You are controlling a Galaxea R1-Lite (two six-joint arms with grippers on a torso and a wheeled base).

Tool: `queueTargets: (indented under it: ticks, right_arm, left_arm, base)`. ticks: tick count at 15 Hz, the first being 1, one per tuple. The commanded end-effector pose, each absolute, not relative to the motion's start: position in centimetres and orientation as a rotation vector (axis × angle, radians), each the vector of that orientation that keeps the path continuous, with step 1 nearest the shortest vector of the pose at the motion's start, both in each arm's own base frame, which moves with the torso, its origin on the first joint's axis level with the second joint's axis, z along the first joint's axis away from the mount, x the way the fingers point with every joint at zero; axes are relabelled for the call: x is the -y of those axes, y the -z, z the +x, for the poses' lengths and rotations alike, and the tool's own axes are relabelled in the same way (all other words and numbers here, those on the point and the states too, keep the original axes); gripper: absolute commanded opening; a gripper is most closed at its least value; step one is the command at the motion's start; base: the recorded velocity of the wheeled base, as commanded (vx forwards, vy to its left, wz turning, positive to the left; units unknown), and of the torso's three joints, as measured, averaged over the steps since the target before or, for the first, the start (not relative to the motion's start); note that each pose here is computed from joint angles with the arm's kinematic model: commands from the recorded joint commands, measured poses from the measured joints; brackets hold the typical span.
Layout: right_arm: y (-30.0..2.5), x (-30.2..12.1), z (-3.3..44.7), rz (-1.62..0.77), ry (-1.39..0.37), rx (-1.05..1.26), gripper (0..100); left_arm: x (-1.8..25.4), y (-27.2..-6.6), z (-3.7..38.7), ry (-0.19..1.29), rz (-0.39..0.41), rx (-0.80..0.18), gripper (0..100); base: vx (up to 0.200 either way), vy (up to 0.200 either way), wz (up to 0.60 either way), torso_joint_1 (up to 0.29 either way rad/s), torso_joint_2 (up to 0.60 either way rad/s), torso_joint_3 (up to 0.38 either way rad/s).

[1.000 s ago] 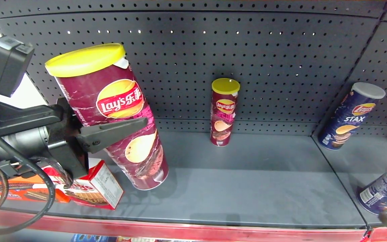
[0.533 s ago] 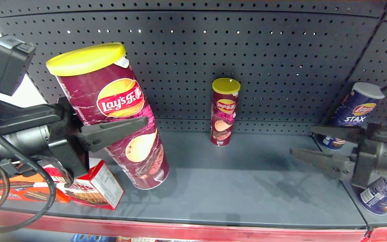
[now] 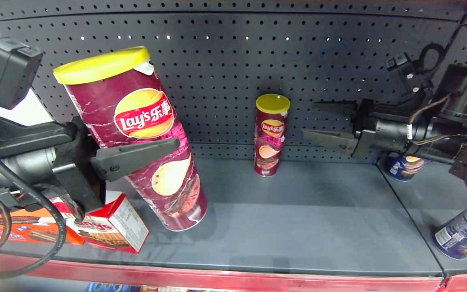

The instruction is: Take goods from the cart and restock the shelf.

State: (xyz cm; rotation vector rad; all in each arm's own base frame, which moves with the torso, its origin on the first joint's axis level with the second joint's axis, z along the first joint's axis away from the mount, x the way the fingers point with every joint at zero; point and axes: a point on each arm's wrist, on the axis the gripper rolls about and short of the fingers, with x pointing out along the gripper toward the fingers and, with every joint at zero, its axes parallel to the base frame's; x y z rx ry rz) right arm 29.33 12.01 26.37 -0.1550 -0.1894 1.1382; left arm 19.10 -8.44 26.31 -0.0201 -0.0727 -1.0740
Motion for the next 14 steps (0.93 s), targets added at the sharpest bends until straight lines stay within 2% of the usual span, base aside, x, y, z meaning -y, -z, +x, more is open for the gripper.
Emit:
queueTargets:
  ticks: [1,14]
  right_arm:
    - [-23.7,-12.5,32.4,-0.146,-1.161,0.144,100]
    - [-18.1,-14.8,39.5,-0.126,-1.169,0.068,100]
  left_arm:
    - [8.5,-26.4,19.2,1.075,-0.021,0.074,0]
    - [8.5,-26.4,19.7,1.086,-0.020,0.070,0]
  base:
    - [0.000,0.000,0.00,0.000,0.00,0.000]
    - [0.000,0.000,0.00,0.000,0.00,0.000]
